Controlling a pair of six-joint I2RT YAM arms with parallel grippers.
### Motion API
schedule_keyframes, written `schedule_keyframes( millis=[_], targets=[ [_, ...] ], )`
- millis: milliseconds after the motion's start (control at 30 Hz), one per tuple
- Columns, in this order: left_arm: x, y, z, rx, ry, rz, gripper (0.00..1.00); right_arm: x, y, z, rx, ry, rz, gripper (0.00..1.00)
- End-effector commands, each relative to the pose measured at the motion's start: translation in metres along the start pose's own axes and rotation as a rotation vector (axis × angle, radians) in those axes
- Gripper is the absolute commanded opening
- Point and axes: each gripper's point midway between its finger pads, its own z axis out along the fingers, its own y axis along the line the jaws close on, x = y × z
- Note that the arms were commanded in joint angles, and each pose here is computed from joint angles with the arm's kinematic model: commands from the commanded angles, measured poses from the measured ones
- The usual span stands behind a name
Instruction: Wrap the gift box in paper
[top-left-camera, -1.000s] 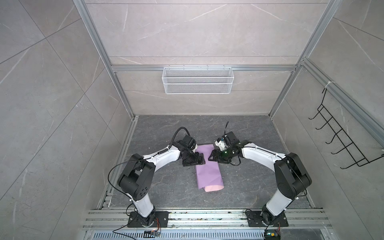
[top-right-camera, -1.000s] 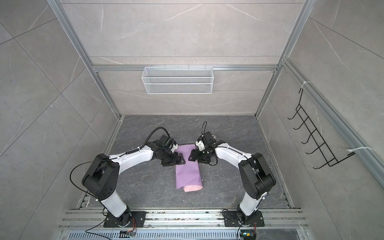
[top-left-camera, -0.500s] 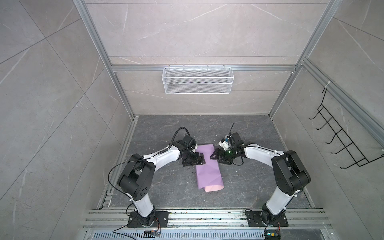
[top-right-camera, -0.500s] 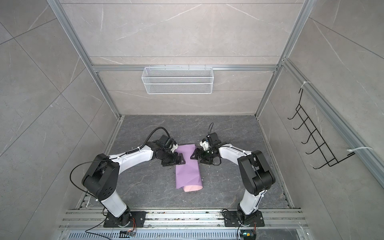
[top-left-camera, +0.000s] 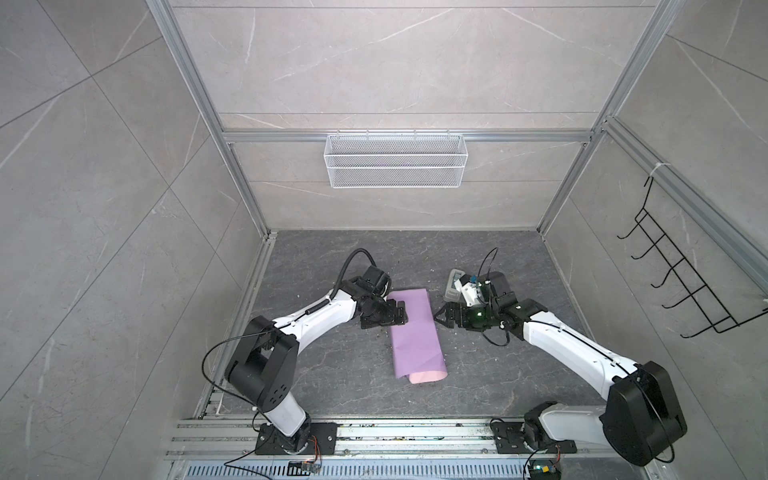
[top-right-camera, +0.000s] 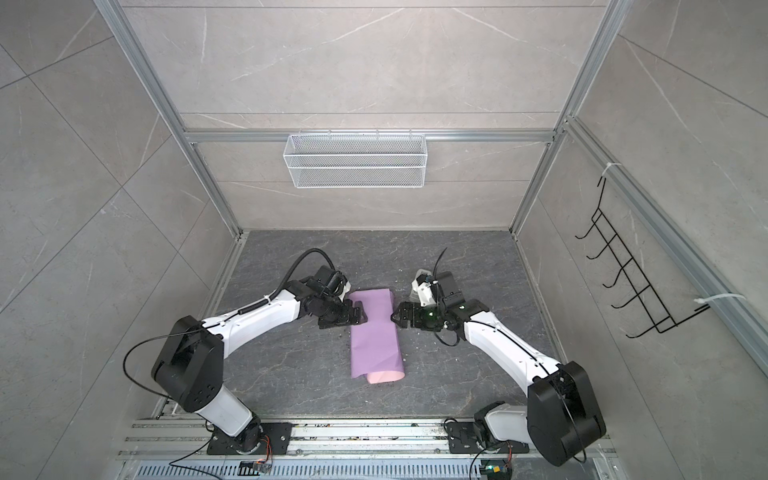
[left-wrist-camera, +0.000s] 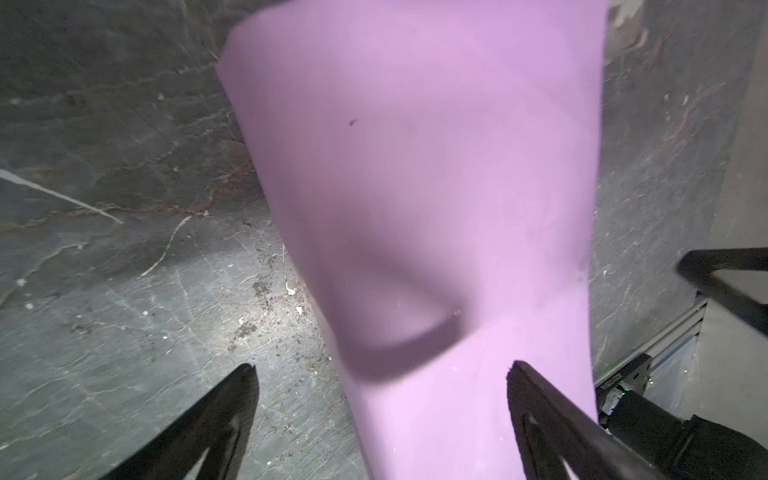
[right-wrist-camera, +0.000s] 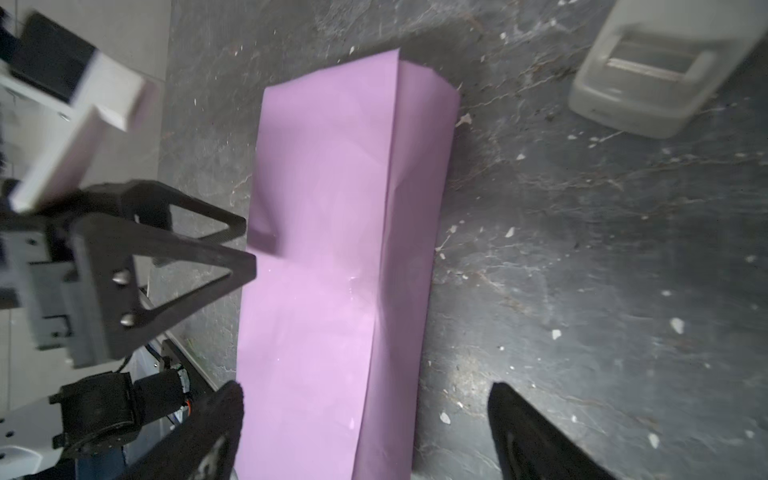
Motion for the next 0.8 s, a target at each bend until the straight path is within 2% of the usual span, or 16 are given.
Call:
schedule_keyframes(
  millis=[0,67,167,333,567,767],
  targets=[
    [-0.006,-0.004,-0.031,0.008,-0.096,-0.028,0.96,0.006,-0.004,0.013,0.058,0.001,-0.007,0.93],
    [0.001,0.004,-0.035,0.012,-0.103,-0.059,0.95,0.007,-0.004,0.021,0.053,0.017,-0.001,0.92],
    [0.017,0.009,-0.025,0.046,-0.045,-0.112,0.91,0.009,-0.003,0.031,0.039,0.041,0.012,0.91],
    [0.027,-0.015,-0.002,0.197,0.058,-0.161,0.82,0.019,-0.001,0.042,0.008,0.071,0.043,0.87],
    [0.018,-0.016,0.015,0.194,0.077,-0.155,0.76,0.022,0.005,0.055,-0.039,0.066,0.104,0.76],
    [0.001,-0.011,0.028,0.173,0.074,-0.157,0.74,0.006,0.013,0.066,-0.075,0.032,0.128,0.68]
  ],
)
